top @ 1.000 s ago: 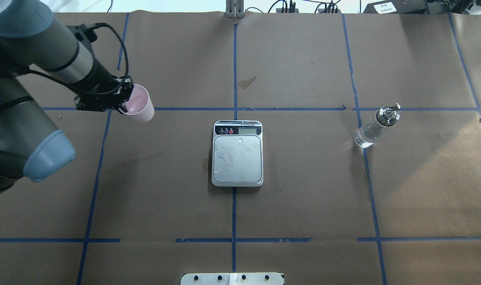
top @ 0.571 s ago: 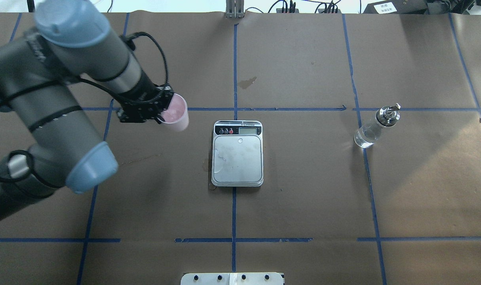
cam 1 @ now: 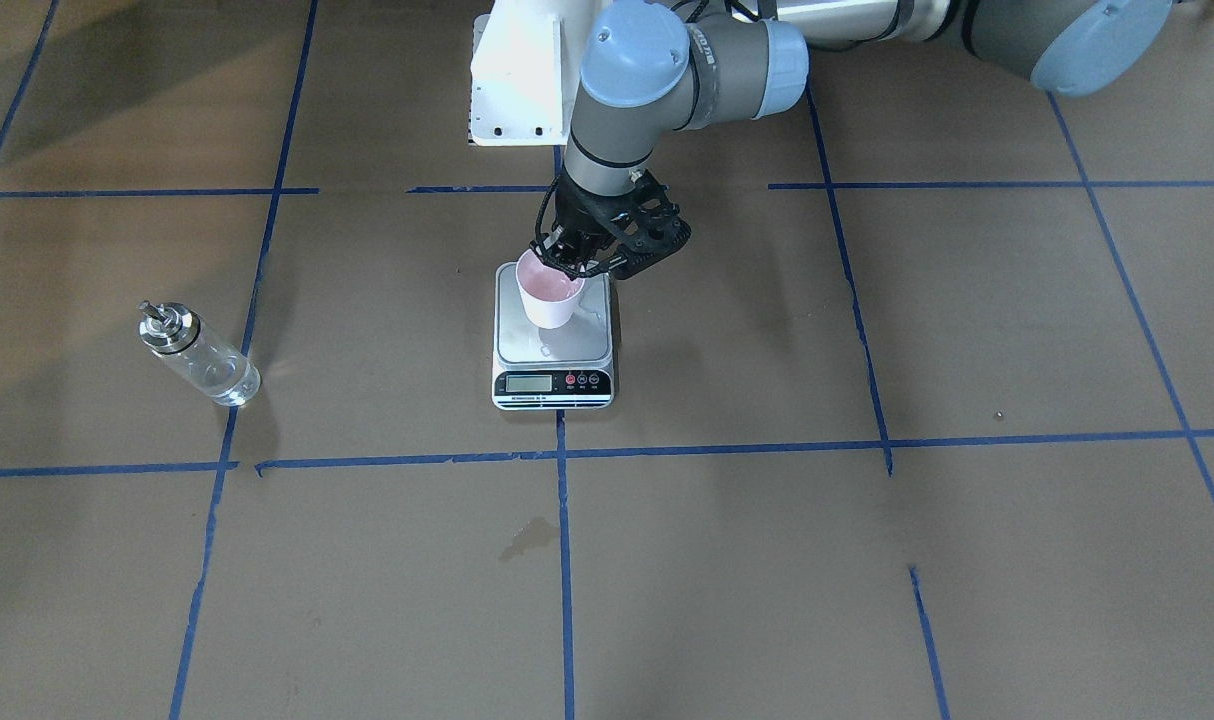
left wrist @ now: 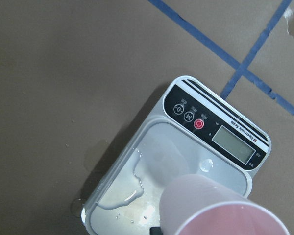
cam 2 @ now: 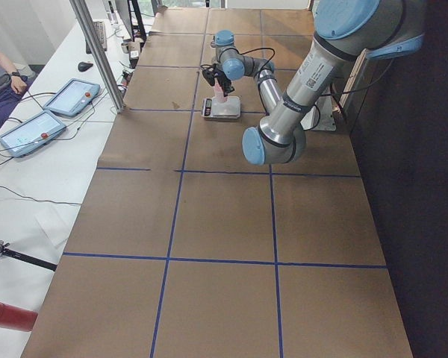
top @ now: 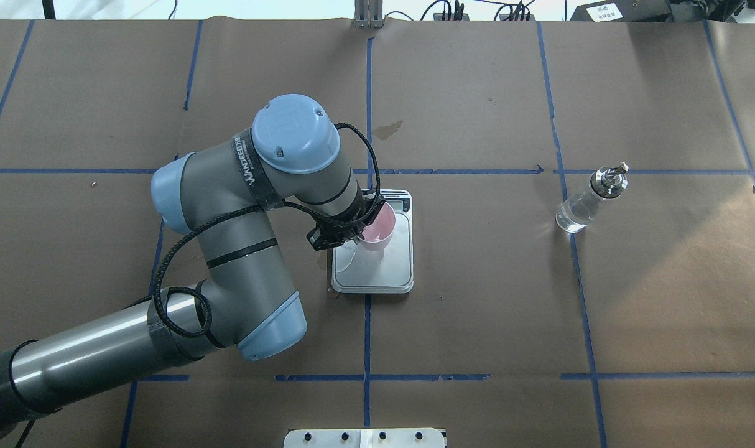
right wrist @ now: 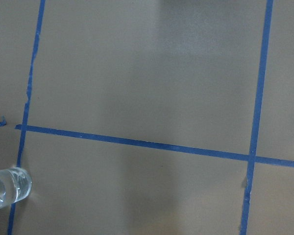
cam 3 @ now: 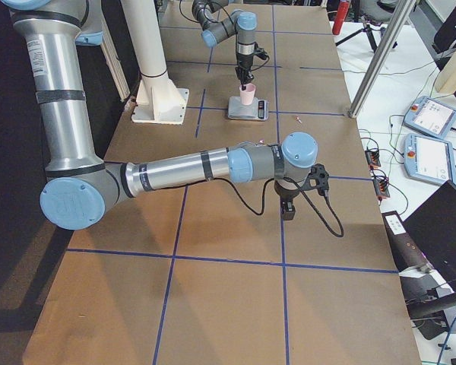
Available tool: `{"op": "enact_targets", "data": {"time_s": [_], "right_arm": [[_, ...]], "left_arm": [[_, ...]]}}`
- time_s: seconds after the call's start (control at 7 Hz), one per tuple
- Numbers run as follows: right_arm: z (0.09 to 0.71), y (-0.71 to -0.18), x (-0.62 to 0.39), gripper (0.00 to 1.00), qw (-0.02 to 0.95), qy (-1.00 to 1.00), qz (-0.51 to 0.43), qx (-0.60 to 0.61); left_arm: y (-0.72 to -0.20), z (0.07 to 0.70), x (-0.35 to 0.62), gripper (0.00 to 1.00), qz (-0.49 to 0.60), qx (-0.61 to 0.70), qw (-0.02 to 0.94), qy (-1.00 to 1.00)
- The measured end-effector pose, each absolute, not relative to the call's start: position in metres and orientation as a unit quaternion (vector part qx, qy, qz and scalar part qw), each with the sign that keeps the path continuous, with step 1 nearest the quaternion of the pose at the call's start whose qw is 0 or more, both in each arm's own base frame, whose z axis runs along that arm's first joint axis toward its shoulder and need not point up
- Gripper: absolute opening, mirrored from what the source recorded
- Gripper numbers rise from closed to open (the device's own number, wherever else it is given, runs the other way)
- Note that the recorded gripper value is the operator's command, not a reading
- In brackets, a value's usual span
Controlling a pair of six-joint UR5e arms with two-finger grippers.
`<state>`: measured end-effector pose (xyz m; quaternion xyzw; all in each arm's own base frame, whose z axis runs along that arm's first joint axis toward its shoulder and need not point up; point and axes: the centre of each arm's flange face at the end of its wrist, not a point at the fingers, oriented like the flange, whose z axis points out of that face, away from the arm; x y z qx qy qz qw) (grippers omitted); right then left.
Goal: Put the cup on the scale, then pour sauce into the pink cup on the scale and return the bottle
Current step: 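Lift the pink cup with the left gripper and carry it onto the scale, then release the pink cup on the scale and raise the left gripper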
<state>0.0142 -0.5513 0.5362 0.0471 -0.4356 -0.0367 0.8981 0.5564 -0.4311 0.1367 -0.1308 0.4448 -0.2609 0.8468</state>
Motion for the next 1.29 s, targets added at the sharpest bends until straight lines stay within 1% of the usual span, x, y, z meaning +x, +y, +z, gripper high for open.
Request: {"op": "enact_targets", "data": {"time_s": [0.14, 0.29, 0.43, 0.86, 1.14, 1.29], "right_arm": [[0.534, -0.552, 0.014, 1.00, 0.898, -0.436, -0.033, 0.047], [0.533, -0.553, 0.014, 1.00, 0.898, -0.437, -0.030, 0.046], [0.532, -0.553, 0.014, 1.00, 0.898, -0.437, -0.027, 0.045], [0.521, -0.552, 0.014, 1.00, 0.897, -0.439, -0.024, 0.050], [0.479, -0.539, 0.013, 1.00, 0.894, -0.445, 0.007, 0.061], [0.447, -0.518, 0.004, 1.00, 0.890, -0.450, 0.029, 0.063]], "left_arm": [[-0.429, 0.140, 0.565, 0.00, -0.257, -0.133, 0.849, 0.442], [-0.425, 0.143, 0.570, 0.65, -0.254, -0.135, 0.851, 0.439], [-0.422, 0.145, 0.573, 1.00, -0.250, -0.135, 0.853, 0.438], [-0.420, 0.133, 0.557, 1.00, -0.226, -0.119, 0.853, 0.455], [-0.434, 0.109, 0.504, 1.00, -0.214, -0.102, 0.850, 0.471], [-0.450, 0.100, 0.467, 1.00, -0.207, -0.095, 0.849, 0.476]]}}
